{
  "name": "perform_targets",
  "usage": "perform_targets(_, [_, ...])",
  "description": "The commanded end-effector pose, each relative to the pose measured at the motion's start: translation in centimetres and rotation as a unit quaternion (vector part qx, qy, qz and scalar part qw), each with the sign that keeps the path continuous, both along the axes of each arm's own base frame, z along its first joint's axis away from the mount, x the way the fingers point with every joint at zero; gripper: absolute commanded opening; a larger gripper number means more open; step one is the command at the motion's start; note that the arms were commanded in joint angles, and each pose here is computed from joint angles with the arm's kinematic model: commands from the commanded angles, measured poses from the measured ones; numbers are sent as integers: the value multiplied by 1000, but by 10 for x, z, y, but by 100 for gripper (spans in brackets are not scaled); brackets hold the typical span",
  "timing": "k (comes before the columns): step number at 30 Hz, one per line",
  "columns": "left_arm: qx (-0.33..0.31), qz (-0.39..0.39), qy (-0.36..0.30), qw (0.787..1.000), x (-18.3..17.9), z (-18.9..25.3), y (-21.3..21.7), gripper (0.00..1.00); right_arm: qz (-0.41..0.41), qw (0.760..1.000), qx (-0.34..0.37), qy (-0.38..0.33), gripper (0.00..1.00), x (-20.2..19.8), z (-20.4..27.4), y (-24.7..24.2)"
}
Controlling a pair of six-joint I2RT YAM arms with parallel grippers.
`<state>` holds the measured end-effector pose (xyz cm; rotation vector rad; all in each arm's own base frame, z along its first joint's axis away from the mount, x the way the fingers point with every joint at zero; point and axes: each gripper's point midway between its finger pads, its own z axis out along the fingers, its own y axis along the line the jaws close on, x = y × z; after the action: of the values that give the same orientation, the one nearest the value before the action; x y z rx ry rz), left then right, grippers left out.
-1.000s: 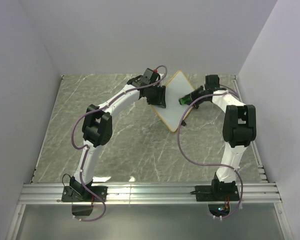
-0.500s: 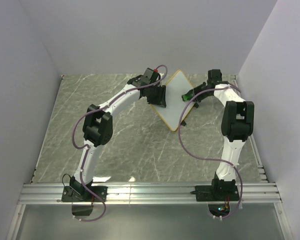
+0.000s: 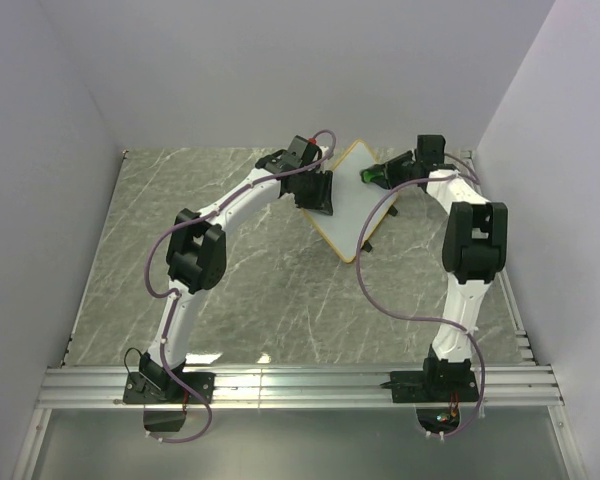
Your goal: Erase the whiteboard
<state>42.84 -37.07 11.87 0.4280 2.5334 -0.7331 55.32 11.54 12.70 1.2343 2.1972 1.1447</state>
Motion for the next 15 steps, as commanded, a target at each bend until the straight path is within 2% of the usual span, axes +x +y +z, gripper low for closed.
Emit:
perform_targets(1, [77, -31, 30, 996, -23, -49, 5, 0, 1, 999, -19, -41, 0, -11, 20, 0])
perform_targets(5, [80, -25, 27, 996, -21, -48, 6, 6, -2, 994, -84, -76, 0, -39, 42, -33])
perform_targets(7, [80, -25, 25, 996, -21, -46, 6, 13, -9, 990, -125, -66, 0, -54, 39, -49])
perform_targets(8, [83, -22, 25, 996, -20, -46, 9, 18, -16, 986, -145, -74, 0, -62, 52, -56])
perform_targets(9, [82, -21, 22, 996, -20, -45, 8, 28, -21, 984, -165, -68, 0, -69, 53, -63])
perform_targets(11, [83, -18, 23, 996, -20, -45, 10, 43, -35, 973, -222, -44, 0, -91, 52, -82])
perform_targets(12, [86, -11, 17, 996, -17, -43, 11, 58, -39, 970, -239, -35, 0, -99, 51, -87])
perform_targets(14, [89, -2, 10, 996, -14, -40, 13, 71, -47, 961, -271, 2, 0, -127, 37, -99])
perform_targets(15, [87, 7, 0, 996, -10, -33, 14, 81, -47, 959, -278, 15, 0, -136, 30, -101])
